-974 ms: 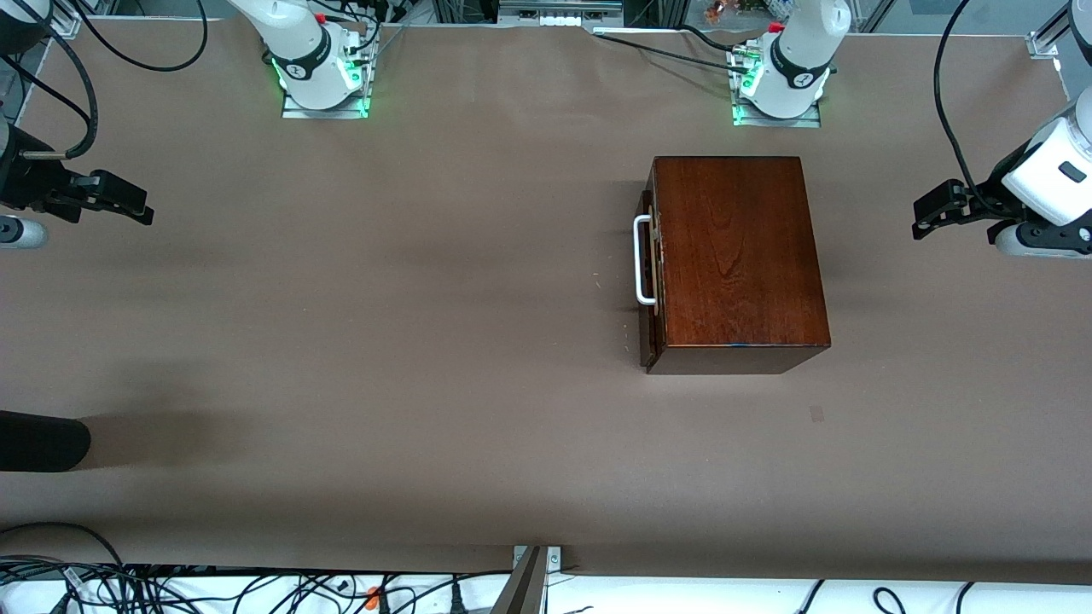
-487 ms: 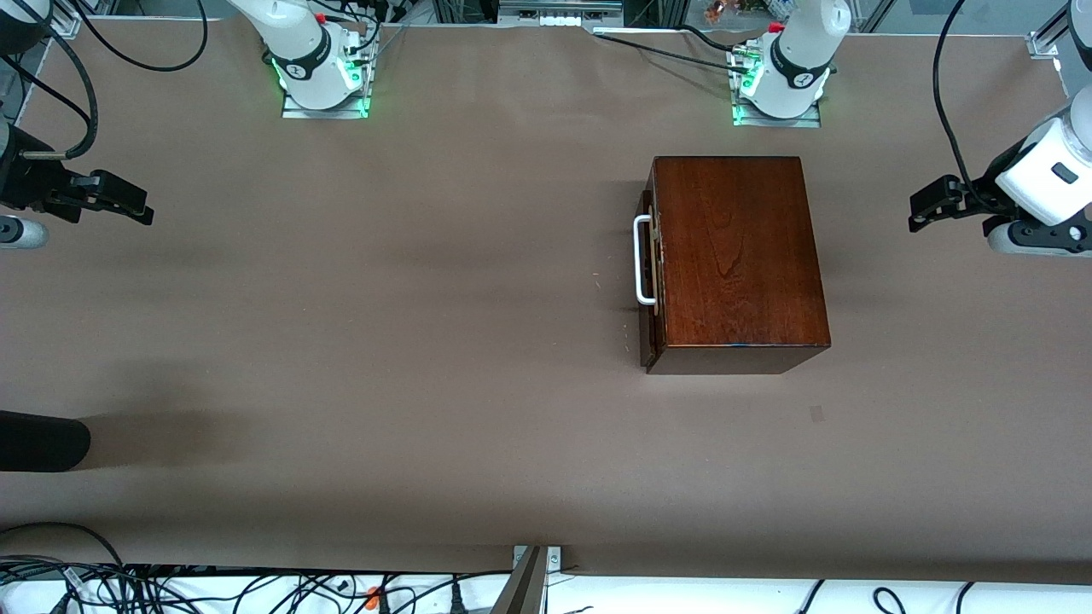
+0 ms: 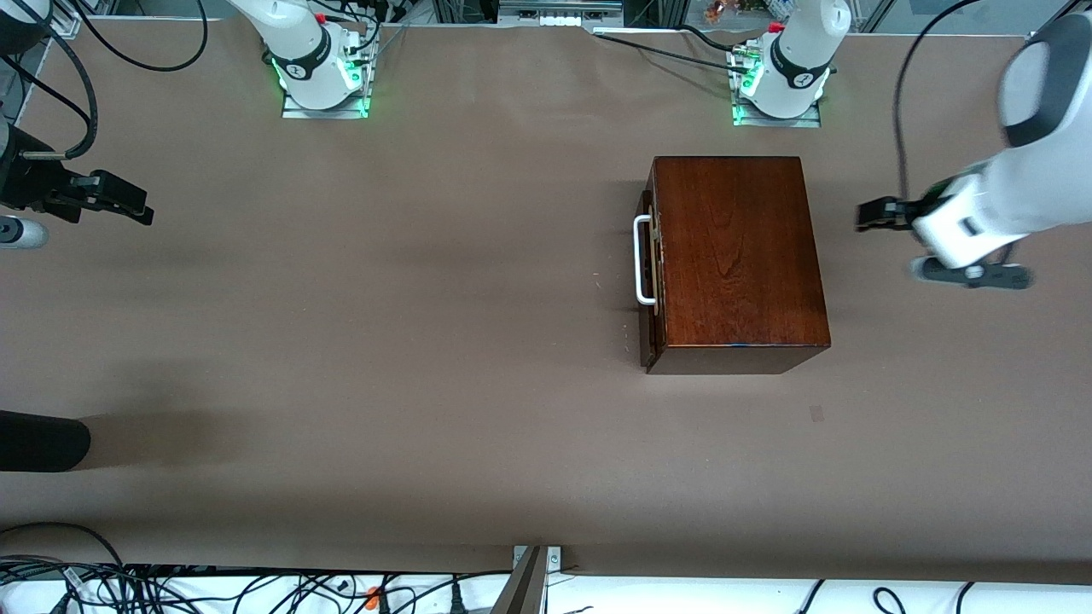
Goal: Open drawer, take yellow block, close drawer
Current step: 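Reach the left gripper to the white drawer handle of the box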
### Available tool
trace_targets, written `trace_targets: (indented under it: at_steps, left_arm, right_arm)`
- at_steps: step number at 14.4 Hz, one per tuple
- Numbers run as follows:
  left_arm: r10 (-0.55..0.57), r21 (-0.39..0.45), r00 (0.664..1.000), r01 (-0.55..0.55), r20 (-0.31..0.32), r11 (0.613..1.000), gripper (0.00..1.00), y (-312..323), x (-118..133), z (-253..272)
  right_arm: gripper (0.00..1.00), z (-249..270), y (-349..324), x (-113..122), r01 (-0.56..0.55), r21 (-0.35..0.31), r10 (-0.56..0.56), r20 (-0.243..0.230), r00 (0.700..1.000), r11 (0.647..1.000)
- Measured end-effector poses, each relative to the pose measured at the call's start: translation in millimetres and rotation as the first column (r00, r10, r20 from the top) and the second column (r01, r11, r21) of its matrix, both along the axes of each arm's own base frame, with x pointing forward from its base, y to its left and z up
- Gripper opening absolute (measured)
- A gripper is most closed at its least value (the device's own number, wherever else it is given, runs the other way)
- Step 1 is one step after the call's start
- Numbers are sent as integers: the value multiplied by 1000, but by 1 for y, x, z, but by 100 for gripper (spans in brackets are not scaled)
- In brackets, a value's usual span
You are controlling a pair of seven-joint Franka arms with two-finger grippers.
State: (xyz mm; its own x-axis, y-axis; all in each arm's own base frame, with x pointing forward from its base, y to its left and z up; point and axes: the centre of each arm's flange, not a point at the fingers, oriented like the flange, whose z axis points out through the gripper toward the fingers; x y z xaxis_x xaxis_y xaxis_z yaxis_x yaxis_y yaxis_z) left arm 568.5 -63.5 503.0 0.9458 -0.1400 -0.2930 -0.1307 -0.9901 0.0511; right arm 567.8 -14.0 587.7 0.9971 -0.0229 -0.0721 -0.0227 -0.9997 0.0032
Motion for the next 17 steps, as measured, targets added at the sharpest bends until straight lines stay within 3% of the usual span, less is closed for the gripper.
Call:
trace_targets:
  at_steps: [4,8,14,17]
  left_arm:
    - [-52,-79,997,56,49,995,100,-101,-3,-7]
    - [-2,-84,997,9,82,996,100,-193,-13,-34]
    - [17,97,991,-30,135,995,100,-323,-68,-92]
    - [-12,190,985,-21,170,982,100,-356,-87,-129]
  right_arm:
    - [100,0,0,0,0,0,0,0,1000,1000]
    - [100,0,0,0,0,0,0,0,1000,1000]
    - [100,0,0,0,0,0,0,0,1000,1000]
    - [100,0,0,0,1,0,-1,0,1000,1000]
